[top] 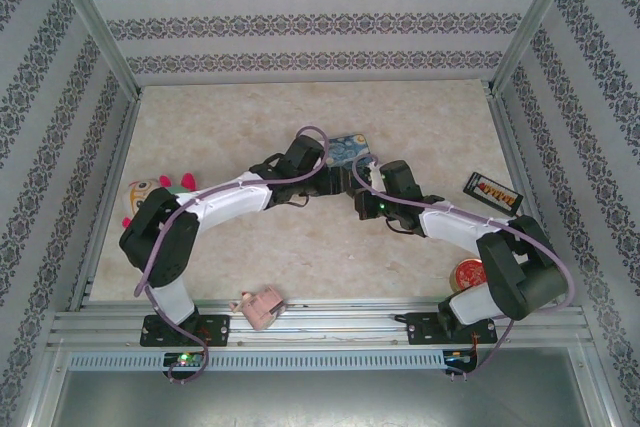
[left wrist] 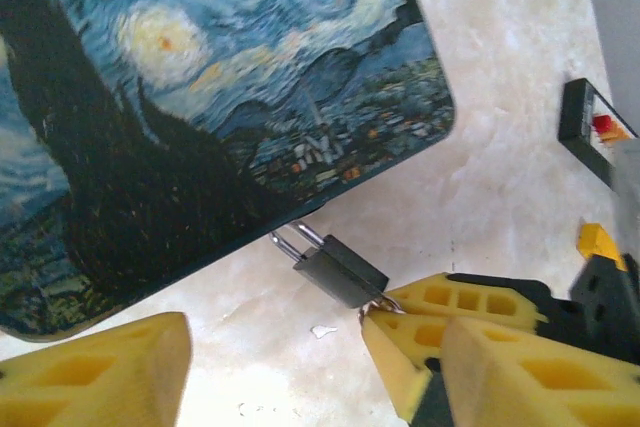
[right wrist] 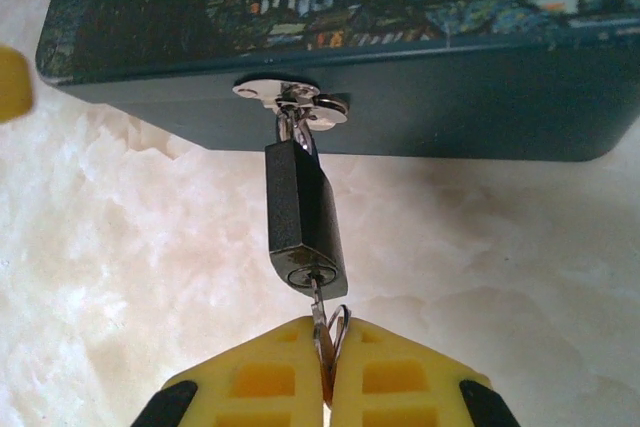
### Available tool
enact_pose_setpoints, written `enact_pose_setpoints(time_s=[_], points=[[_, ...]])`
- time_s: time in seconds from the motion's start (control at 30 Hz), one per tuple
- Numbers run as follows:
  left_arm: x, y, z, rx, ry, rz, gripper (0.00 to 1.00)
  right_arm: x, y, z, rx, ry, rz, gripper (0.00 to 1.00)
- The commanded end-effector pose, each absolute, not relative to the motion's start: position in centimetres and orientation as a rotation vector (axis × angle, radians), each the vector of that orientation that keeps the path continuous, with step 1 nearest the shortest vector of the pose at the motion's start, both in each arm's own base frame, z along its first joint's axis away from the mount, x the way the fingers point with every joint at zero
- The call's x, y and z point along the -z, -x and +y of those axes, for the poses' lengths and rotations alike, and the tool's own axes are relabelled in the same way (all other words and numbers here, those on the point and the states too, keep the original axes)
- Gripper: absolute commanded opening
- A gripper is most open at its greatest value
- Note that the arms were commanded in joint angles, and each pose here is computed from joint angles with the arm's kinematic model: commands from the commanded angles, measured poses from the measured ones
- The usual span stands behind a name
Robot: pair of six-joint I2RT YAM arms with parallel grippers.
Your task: Unlock the padlock with the key
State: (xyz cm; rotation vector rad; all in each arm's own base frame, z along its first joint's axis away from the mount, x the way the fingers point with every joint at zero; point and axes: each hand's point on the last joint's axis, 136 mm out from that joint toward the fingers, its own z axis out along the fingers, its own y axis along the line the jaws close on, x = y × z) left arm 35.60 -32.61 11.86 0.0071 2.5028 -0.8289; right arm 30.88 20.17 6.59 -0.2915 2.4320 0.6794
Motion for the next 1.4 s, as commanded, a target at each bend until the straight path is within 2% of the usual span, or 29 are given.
enact_pose_setpoints(time_s=[0.0,0.27,0.67,0.73,0.83,1.13,1.3,1.37], points=[[-9.7,-35.3,-32.0,0.802,0.158,2.553,0.60,-9.0,-32.2,21.2,-0.651,0.408,2.313,0.07],[-8.6,-36.6,-32.6,0.853,0.370,2.539,0.58,-9.6,-32.1,21.4,-0.601,0.461,2.275,0.07],[-7.7,-37.4,-34.6,0.962,0.449,2.541,0.52,-9.4,-31.5,22.6,-0.503,0.535,2.259,0.08],[-8.2,-37.4,-34.7,0.996,0.455,2.513,0.53,-9.4,-31.5,22.7,-0.495,0.535,2.262,0.08],[-9.2,-37.5,-34.3,1.016,0.466,2.468,0.67,-9.2,-31.7,22.5,-0.477,0.521,2.268,0.08],[-11.5,-37.7,-34.2,1.093,0.505,2.380,0.58,-8.8,-31.9,22.4,-0.447,0.510,2.276,0.07],[-13.0,-37.6,-33.2,1.079,0.509,2.335,0.70,-8.6,-31.8,22.1,-0.435,0.494,2.281,0.06],[-13.2,-37.8,-33.0,1.065,0.514,2.329,0.70,-8.5,-31.8,22.1,-0.435,0.494,2.279,0.06]])
